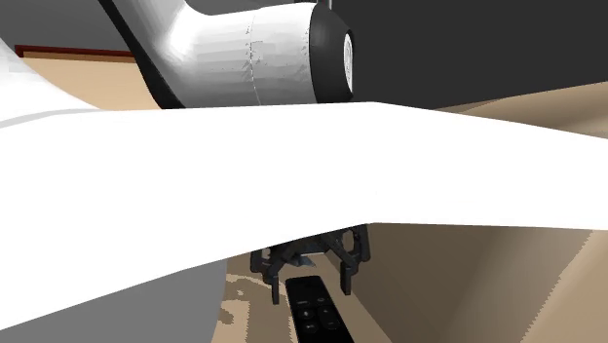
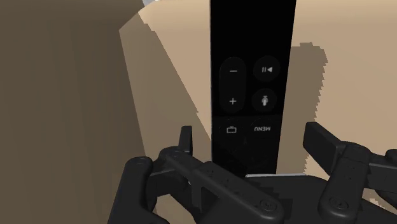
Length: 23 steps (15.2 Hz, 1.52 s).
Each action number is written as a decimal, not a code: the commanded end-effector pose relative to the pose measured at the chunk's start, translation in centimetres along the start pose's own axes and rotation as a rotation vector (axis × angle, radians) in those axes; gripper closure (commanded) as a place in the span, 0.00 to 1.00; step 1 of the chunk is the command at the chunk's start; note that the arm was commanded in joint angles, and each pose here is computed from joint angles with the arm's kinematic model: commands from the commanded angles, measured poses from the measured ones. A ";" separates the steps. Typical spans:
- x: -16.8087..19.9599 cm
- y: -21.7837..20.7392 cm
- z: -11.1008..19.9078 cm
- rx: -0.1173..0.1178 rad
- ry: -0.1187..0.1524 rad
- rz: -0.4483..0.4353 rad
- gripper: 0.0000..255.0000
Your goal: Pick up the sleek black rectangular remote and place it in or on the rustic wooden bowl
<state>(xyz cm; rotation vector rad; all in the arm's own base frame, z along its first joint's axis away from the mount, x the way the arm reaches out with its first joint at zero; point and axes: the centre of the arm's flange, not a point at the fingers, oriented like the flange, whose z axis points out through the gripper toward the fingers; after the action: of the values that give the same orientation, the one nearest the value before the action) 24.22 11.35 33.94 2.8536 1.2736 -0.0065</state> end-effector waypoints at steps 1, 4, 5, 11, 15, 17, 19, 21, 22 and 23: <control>0.0 0.0 0.0 0.000 0.000 0.000 0.00; 0.0 0.0 0.0 0.000 0.000 0.000 1.00; 0.0 0.0 0.0 0.000 0.000 0.000 1.00; 0.0 0.0 0.0 0.000 0.000 0.000 1.00; 0.0 0.0 -1.6 0.000 0.000 0.000 1.00; 0.0 0.0 -2.6 0.000 0.000 0.000 1.00; 0.0 0.1 -3.7 0.000 0.000 0.000 1.00; 0.0 0.1 -4.7 0.000 0.000 0.000 1.00; -0.1 0.1 -5.3 0.000 0.000 0.000 1.00; -0.1 0.1 -5.8 0.000 0.000 0.000 1.00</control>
<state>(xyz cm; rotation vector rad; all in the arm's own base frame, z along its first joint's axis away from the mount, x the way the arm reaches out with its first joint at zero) 24.30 11.38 39.19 2.8536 1.2736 -0.0054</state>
